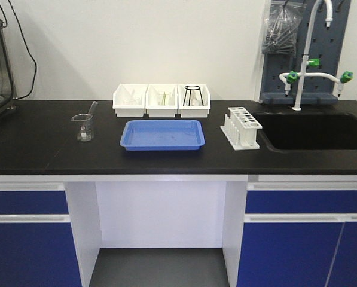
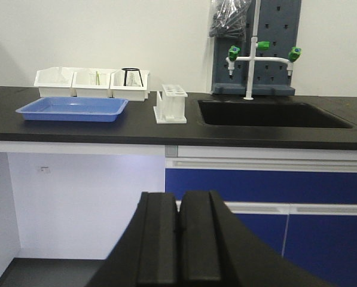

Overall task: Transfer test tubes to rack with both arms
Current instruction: 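Drive the base forward up to the bench with the white bins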

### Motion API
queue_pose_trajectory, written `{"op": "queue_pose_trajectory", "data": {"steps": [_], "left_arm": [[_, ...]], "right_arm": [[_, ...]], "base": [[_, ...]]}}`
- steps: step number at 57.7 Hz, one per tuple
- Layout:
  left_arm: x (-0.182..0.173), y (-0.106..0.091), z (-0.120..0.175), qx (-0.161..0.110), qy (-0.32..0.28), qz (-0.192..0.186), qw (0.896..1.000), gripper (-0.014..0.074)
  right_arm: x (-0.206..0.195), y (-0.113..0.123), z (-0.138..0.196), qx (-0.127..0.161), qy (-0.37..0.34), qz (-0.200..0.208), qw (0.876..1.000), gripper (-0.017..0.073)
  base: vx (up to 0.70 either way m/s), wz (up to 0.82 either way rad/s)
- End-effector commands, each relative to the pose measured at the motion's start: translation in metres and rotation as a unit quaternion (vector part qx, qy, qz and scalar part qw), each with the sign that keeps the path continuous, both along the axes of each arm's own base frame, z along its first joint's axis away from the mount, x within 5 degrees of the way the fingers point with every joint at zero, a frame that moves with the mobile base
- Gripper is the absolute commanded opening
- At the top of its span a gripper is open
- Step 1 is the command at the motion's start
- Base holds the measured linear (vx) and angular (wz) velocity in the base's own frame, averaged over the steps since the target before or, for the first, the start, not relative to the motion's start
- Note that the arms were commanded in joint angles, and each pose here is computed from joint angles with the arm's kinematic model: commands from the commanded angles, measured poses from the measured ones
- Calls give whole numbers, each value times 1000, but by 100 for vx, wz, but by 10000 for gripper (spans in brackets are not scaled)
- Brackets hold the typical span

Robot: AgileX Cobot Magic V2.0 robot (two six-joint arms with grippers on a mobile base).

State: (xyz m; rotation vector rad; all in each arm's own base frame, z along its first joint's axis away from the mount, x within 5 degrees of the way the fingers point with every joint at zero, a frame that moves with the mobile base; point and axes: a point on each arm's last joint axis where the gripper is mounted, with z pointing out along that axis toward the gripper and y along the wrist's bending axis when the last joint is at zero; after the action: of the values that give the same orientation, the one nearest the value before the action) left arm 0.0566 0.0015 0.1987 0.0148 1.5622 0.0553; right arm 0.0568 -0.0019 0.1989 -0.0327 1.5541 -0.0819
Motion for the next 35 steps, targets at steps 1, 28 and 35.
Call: {"op": "queue_pose_trajectory", "data": {"steps": [1, 28, 35], "left_arm": [[-3, 0, 17, -5, -59, -2, 998, -4], [-3, 0, 17, -5, -59, -2, 998, -4], [-3, 0, 17, -5, -59, -2, 998, -4]], "right_arm": [[0, 0, 3, -7, -37, 0, 999, -8], [0, 0, 3, -7, -37, 0, 999, -8], [0, 0, 3, -7, -37, 0, 999, -8]], "base": [[47, 4], [51, 3], [55, -1]]}}
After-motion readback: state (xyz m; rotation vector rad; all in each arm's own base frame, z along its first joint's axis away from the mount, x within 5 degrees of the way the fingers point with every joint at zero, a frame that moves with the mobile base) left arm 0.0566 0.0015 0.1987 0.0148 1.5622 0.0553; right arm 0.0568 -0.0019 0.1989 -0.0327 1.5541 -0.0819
